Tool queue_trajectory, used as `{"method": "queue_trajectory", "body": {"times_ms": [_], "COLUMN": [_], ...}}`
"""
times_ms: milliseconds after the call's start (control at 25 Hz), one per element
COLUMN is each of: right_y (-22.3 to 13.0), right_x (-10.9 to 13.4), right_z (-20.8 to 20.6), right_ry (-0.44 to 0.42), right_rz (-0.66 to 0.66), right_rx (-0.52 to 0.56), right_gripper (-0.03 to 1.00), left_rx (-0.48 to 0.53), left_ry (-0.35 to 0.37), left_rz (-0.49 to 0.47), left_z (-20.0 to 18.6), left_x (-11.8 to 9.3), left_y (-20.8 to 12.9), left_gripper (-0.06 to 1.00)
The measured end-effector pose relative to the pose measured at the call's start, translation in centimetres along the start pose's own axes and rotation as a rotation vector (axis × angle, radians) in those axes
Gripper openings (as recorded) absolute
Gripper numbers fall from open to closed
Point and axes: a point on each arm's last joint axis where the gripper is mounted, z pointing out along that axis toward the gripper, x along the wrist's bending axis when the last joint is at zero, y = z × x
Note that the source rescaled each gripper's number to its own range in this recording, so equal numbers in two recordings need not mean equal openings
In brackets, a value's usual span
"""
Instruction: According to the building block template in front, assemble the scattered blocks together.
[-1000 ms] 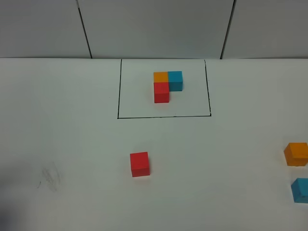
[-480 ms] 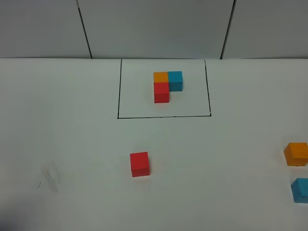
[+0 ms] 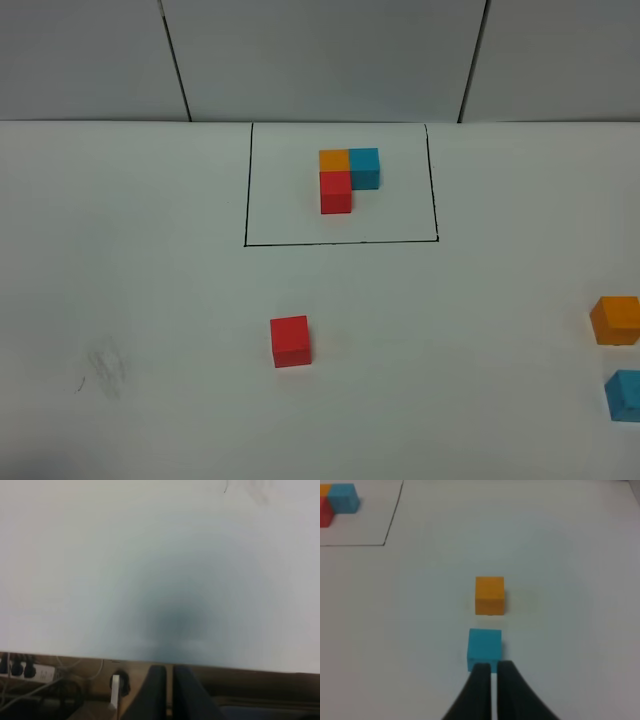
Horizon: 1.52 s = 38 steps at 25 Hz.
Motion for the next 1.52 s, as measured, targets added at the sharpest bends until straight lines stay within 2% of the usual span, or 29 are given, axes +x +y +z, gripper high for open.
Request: {"method": "queue_trajectory", "body": {"times_ms": [280,1160,1520], "right_y": [0.0,0.0,0.0], "right_x": [0.0,0.0,0.0], "right_z": [0.0,0.0,0.0], "right_ry": [0.0,0.0,0.0], "right_rz": [0.0,0.0,-0.001], "right_rx": [0.0,0.0,0.0], "right_gripper": [0.0,0.0,0.0], "left_rx": [-0.015,-0.018,-0.124], "left_ry": [-0.056,-0.057,-0.045], "left_rz": [0.086,0.093,0.106], "left_z": [-0.1,-0.1,-1.2], "left_x": [-0.5,-0.5,-0.7], "left_y": [0.0,-0.1,-1.4], "left_gripper": [0.0,0.0,0.0]}}
